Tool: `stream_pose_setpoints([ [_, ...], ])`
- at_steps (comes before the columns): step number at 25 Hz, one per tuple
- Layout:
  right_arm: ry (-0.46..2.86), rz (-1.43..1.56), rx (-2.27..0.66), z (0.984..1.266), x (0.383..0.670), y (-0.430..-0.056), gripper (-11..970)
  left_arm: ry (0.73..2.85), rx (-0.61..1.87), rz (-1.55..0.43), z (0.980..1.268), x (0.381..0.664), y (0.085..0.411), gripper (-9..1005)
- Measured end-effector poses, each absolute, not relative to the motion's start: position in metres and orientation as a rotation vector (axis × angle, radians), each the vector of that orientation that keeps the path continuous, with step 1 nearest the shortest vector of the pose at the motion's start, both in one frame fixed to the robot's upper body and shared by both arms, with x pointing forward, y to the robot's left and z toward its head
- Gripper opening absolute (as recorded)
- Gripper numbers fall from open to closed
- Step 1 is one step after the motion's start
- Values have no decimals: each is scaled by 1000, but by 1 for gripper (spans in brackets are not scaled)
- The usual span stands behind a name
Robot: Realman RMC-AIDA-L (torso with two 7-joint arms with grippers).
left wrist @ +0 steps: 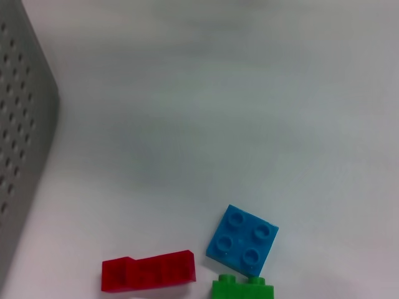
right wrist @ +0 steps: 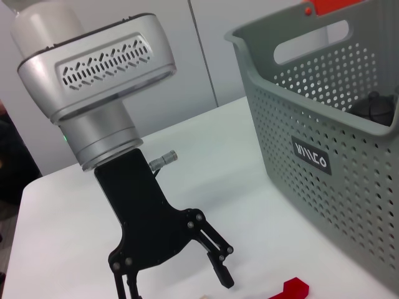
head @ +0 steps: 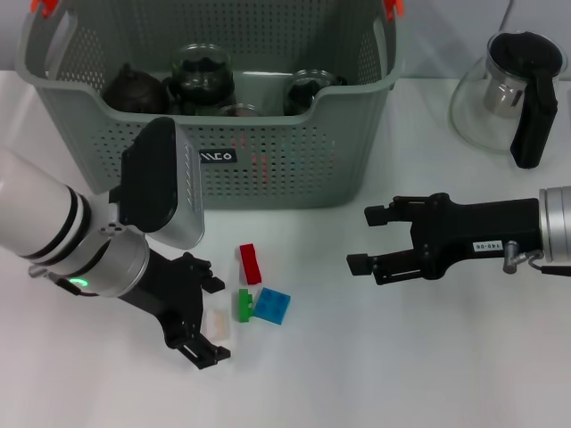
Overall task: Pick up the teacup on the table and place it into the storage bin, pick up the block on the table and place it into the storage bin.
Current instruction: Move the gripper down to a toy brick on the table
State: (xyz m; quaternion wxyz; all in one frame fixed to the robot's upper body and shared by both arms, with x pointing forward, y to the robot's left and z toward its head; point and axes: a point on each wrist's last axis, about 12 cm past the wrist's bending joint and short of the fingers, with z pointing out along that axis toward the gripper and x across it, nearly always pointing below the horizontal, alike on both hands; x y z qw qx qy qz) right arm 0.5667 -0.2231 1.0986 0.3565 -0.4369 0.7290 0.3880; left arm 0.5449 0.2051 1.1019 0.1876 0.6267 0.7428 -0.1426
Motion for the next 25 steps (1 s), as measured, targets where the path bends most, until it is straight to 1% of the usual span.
stream_pose_setpoints([
  [8, 1887, 1006, -1125, 1097, 566, -223, 926, 2105, 1764, -413, 1096, 545, 205, 916],
  [14, 1888, 1007, -1125, 1096, 565, -223, 925, 2097, 1761, -405, 1095, 546, 205, 718],
  [19, 1887, 1008, -1123, 1096, 565, -223, 925, 2096, 1761, -398, 1094, 546, 205, 620],
  [25, 1887, 1009, -1121, 1096, 565, -223, 925, 2097, 1759, -396, 1094, 546, 205, 575],
])
